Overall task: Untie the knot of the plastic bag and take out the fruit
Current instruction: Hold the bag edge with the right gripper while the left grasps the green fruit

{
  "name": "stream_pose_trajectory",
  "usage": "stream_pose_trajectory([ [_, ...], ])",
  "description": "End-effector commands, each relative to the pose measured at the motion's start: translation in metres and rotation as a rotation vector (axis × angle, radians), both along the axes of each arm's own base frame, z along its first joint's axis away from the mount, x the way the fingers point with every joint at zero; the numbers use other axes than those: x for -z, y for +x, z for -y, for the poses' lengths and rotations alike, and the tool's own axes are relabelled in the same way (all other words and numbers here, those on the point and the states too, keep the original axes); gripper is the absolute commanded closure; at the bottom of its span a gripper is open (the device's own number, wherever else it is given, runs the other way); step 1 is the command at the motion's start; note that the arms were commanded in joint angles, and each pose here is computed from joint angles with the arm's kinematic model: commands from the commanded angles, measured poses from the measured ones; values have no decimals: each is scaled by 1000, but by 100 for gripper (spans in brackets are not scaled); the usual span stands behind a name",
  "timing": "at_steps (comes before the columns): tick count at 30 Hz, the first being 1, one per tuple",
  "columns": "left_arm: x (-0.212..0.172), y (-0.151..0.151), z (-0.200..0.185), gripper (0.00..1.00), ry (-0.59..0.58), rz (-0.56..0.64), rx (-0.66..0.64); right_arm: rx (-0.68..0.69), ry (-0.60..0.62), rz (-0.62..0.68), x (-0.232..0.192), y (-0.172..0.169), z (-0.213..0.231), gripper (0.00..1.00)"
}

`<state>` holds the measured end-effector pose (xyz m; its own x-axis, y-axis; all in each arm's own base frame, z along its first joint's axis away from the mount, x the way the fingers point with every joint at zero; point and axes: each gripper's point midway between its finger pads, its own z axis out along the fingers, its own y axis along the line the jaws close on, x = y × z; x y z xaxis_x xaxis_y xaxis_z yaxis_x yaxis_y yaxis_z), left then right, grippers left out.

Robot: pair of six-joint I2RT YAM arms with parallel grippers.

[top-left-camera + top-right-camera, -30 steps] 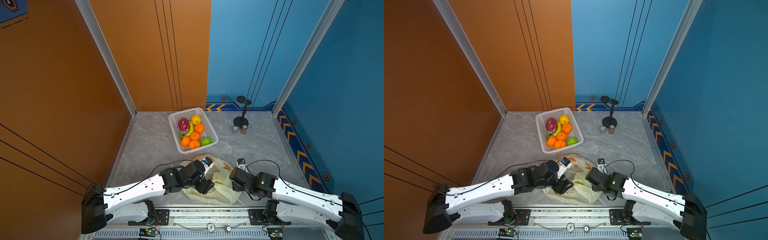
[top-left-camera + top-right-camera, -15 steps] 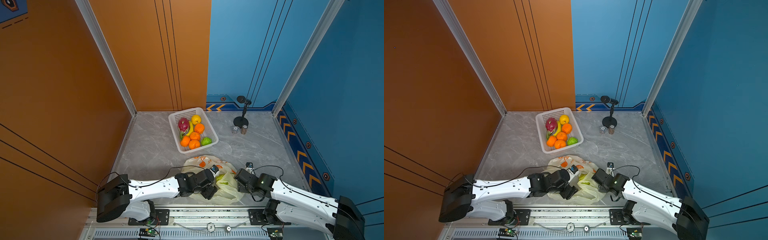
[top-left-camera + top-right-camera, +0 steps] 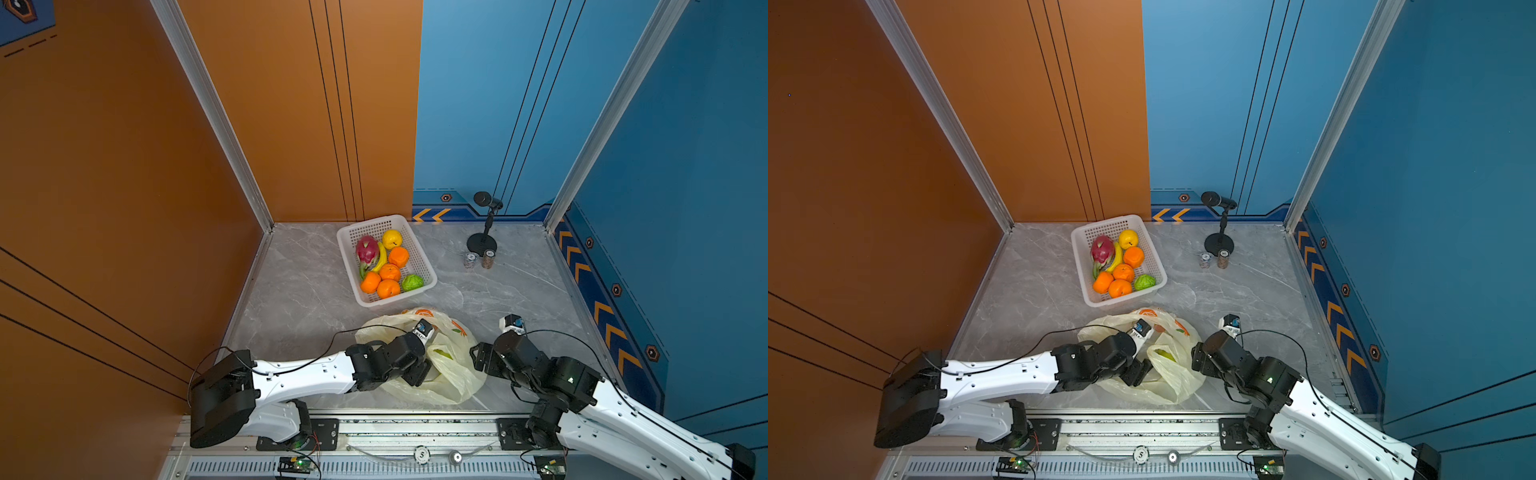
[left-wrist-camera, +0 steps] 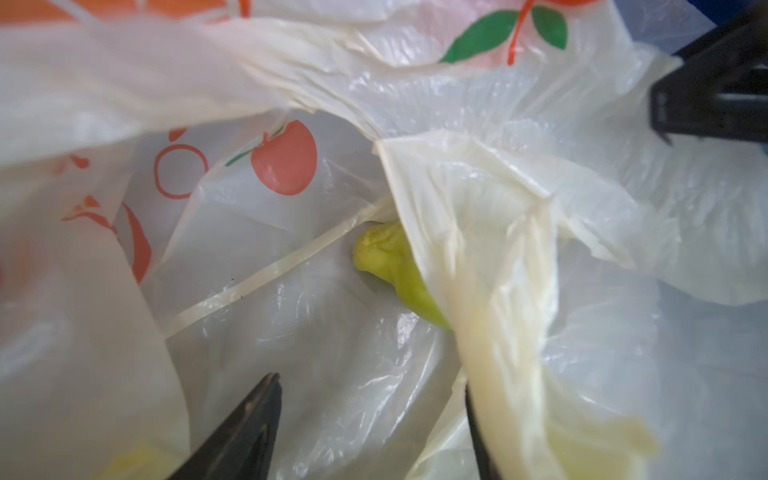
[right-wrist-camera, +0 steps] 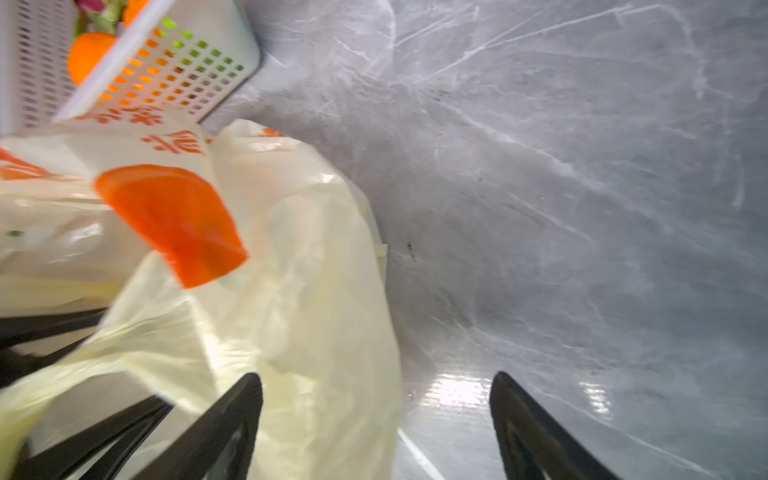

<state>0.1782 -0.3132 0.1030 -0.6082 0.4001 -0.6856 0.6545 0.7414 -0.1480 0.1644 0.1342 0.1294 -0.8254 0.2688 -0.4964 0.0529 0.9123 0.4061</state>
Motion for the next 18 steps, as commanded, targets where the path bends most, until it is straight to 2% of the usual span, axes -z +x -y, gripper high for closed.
stream_pose_trajectory([
  [1, -6, 7, 0, 29, -37, 10, -7, -82, 54, 33, -19, 4, -20, 7],
  [5, -8, 8, 12, 27, -94, -18, 28, -97, 33, 28, -19, 11, -29, 5],
  [8, -5, 9, 22, 25, -130, -49, 50, -72, -44, -4, -3, 15, -23, 7],
  [12, 2, 11, 32, 25, -120, -75, 61, 51, -170, -62, 19, 18, 4, 17],
  [18, 18, 16, 41, 24, -57, -81, 73, 65, -141, -105, 45, 15, 10, 37],
])
